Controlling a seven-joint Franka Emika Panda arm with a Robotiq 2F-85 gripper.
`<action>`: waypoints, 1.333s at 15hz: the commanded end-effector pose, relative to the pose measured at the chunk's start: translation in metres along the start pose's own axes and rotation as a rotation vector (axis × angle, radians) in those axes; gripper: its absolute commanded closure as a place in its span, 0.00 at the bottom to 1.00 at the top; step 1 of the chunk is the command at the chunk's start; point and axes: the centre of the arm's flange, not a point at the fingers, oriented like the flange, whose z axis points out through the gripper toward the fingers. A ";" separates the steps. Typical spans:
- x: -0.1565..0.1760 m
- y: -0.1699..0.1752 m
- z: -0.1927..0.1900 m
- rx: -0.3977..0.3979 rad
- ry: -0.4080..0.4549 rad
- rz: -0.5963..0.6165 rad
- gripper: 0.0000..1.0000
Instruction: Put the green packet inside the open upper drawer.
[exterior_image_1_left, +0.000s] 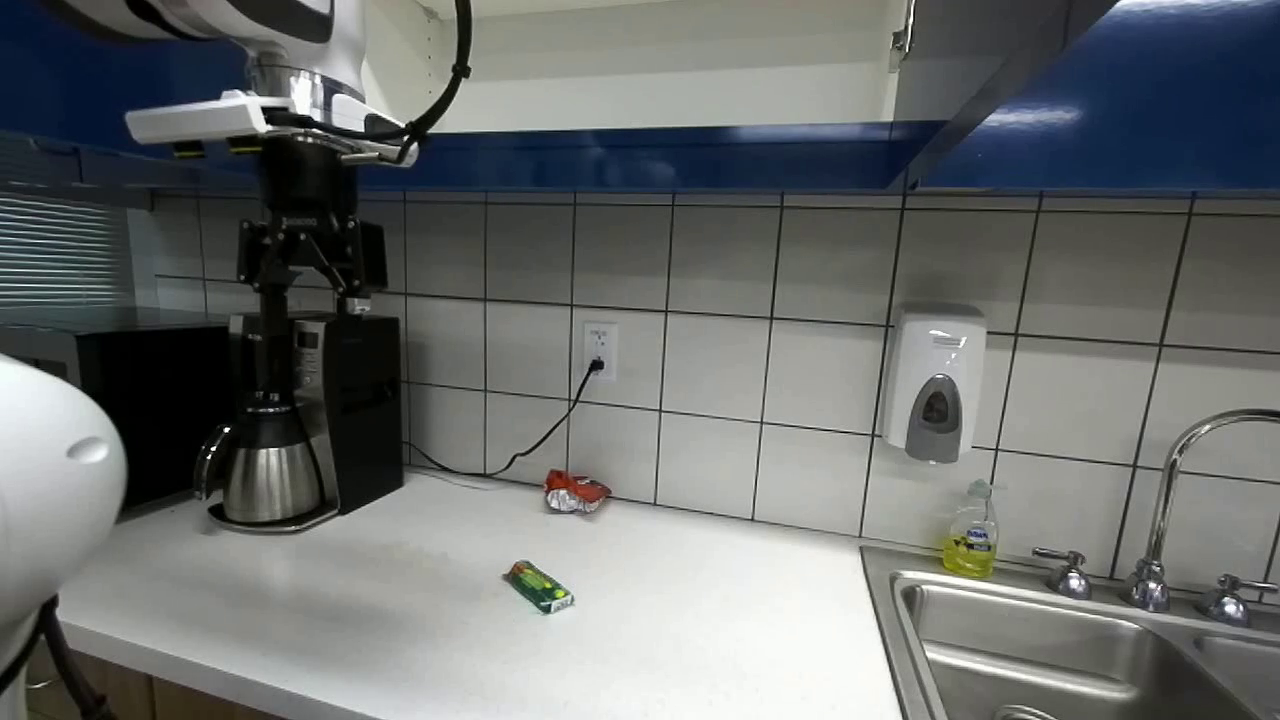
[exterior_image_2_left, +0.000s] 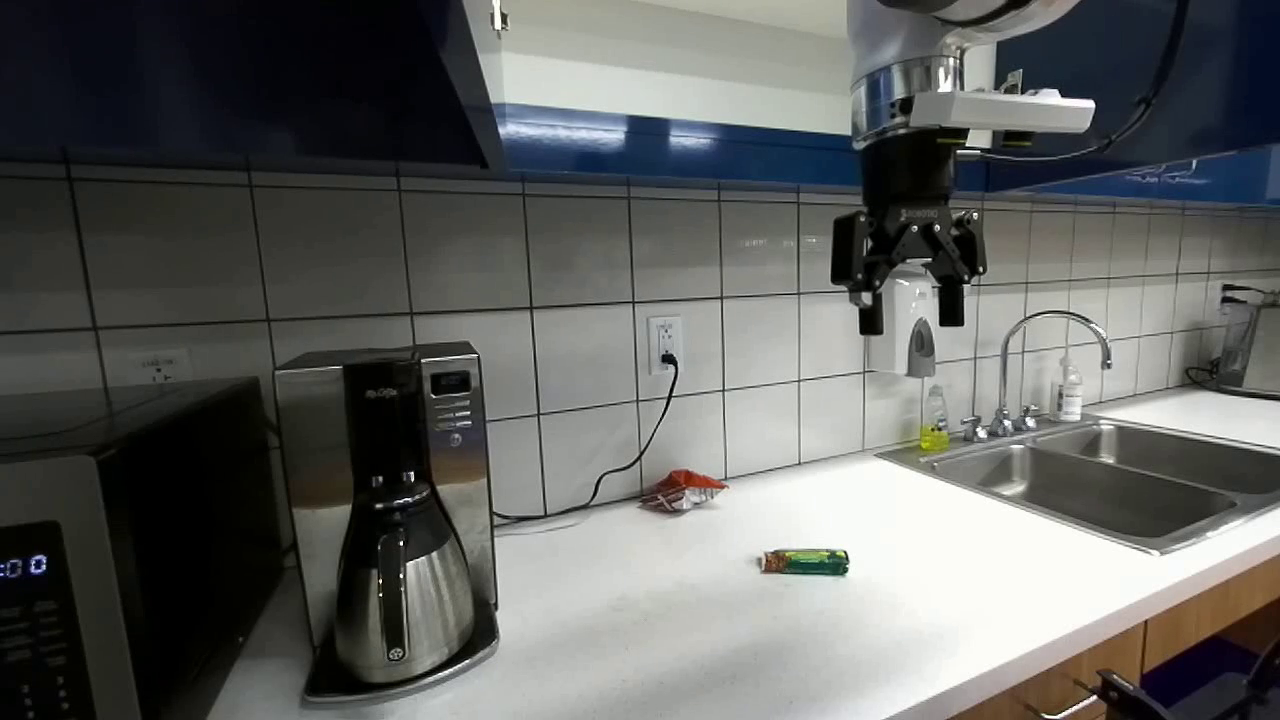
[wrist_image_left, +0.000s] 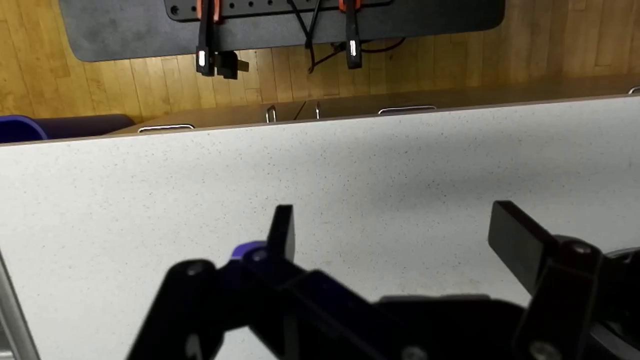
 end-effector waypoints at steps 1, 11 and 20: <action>0.008 0.021 0.011 -0.007 0.010 0.052 0.00; 0.051 0.100 0.080 -0.003 0.002 0.195 0.00; 0.123 0.117 0.171 0.002 -0.005 0.215 0.00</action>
